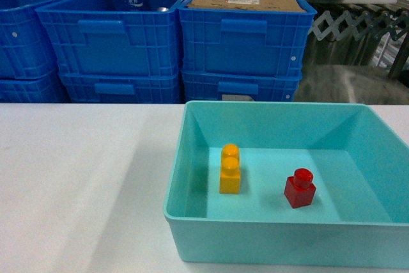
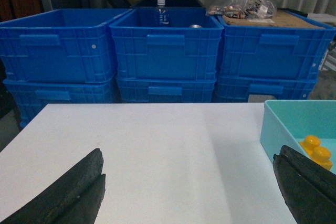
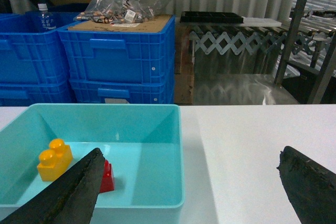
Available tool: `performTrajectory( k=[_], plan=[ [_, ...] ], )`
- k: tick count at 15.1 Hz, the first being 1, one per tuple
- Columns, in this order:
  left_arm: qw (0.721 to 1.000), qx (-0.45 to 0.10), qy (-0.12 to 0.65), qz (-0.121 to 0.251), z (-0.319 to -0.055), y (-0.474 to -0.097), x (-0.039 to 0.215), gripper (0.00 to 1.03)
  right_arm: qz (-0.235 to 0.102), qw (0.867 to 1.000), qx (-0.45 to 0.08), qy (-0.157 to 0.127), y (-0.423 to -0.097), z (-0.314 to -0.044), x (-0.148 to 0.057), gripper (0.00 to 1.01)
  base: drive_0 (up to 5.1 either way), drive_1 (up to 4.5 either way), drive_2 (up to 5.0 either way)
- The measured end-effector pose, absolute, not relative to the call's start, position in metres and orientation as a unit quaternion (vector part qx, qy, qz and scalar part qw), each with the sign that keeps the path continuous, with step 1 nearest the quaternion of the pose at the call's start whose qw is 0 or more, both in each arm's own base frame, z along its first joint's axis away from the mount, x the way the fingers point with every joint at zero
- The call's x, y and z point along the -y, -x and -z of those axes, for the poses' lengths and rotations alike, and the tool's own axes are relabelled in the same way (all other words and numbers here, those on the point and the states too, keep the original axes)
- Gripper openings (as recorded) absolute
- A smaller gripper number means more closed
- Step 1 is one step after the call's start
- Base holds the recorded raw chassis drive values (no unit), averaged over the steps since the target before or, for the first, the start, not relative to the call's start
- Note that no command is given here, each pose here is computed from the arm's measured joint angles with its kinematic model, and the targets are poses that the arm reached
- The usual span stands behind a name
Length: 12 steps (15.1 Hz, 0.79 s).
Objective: Pick red block from blue box to shelf
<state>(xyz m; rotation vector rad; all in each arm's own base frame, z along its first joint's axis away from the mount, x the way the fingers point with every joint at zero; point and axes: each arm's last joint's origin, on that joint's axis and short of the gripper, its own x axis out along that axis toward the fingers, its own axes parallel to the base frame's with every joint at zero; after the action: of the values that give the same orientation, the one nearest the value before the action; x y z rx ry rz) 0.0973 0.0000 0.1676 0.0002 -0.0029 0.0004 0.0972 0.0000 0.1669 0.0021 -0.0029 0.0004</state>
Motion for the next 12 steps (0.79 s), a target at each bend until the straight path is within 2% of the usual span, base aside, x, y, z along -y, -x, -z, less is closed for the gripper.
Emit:
performTrajectory(
  k=[12],
  plan=[
    [1.000,0.001,0.000,0.000,-0.1676,-0.0973,0.0000,0.98,0.000,1.000,0.001,-0.001,-0.0972,-0.1669,0.0000,0.98,0.0,0.00,0.0]
  ],
)
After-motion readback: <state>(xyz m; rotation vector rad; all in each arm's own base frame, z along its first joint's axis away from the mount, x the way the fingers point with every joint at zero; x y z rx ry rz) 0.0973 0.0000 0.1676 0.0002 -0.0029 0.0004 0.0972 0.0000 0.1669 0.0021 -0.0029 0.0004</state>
